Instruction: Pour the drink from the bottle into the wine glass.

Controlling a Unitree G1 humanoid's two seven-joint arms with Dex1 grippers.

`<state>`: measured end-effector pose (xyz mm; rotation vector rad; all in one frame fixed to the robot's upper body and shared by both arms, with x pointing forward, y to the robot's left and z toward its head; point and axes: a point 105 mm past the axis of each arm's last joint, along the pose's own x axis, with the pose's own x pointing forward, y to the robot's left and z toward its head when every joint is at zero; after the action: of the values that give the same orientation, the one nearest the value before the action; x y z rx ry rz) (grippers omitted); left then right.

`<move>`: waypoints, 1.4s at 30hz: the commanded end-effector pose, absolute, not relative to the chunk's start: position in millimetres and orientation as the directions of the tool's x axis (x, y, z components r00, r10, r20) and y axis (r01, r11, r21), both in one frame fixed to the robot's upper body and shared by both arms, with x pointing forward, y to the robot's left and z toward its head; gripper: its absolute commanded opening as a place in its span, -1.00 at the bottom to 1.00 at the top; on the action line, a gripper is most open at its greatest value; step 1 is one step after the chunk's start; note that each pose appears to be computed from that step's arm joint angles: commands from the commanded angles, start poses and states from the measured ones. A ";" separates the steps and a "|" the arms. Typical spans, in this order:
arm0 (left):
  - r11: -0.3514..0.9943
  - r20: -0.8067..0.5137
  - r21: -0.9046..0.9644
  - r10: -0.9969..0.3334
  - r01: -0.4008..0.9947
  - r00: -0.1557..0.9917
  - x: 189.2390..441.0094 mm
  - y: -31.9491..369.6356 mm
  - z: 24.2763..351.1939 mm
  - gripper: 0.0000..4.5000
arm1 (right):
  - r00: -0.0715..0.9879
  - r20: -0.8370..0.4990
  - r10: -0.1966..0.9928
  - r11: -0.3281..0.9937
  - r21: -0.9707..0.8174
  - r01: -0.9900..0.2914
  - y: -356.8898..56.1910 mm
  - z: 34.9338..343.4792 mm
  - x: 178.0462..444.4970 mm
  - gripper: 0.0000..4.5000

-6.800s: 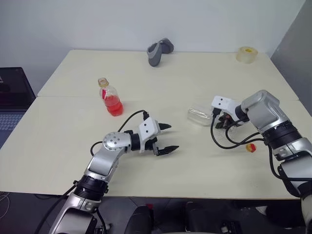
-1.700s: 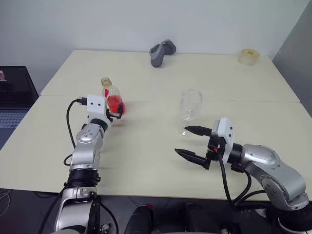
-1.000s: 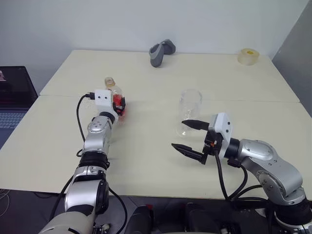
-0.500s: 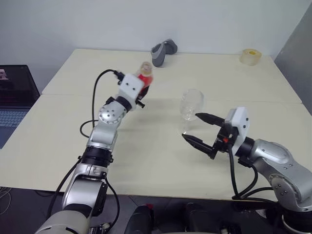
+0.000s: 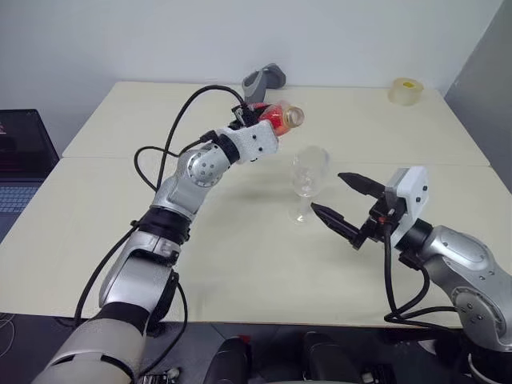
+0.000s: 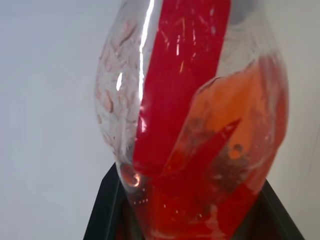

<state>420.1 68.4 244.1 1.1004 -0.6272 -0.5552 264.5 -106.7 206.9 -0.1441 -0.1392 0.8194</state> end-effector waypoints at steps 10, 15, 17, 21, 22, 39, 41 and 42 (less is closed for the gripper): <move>0.161 0.223 0.975 -0.767 -0.155 0.602 413.8 56.8 272.2 -0.52 | 0.688 0.152 0.709 0.704 -0.210 -0.679 -97.5 212.3 267.5 1.00; 0.129 0.218 0.974 -0.767 -0.186 0.604 416.7 57.2 273.9 -0.55 | 0.686 0.158 0.710 0.703 -0.207 -0.680 -95.9 209.9 267.6 1.00; 0.123 0.218 0.973 -0.766 -0.195 0.605 417.7 57.1 274.3 -0.55 | 0.686 0.160 0.710 0.703 -0.207 -0.680 -95.5 209.3 267.4 1.00; 0.105 0.213 0.973 -0.763 -0.208 0.610 420.1 56.9 273.1 -0.55 | 0.685 0.161 0.710 0.703 -0.206 -0.681 -94.8 208.1 267.8 1.00; 0.104 0.214 0.972 -0.764 -0.211 0.609 420.1 56.8 273.1 -0.55 | 0.685 0.162 0.710 0.703 -0.206 -0.681 -94.8 208.0 267.6 1.00; 0.094 0.237 0.962 -0.751 -0.256 0.616 426.7 54.4 277.4 -0.55 | 0.680 0.161 0.716 0.698 -0.194 -0.689 -91.3 206.2 266.7 1.00; 0.092 0.239 0.961 -0.751 -0.261 0.616 427.2 54.4 278.2 -0.55 | 0.679 0.161 0.716 0.697 -0.194 -0.690 -91.0 206.4 266.6 1.00; 0.092 0.239 0.961 -0.751 -0.262 0.616 427.4 54.4 278.5 -0.55 | 0.679 0.161 0.716 0.697 -0.194 -0.690 -90.9 206.5 266.6 1.00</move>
<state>430.9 59.4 256.9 1.4898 -0.8266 -0.4881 270.6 -91.7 197.0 -0.1155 -0.1865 0.7897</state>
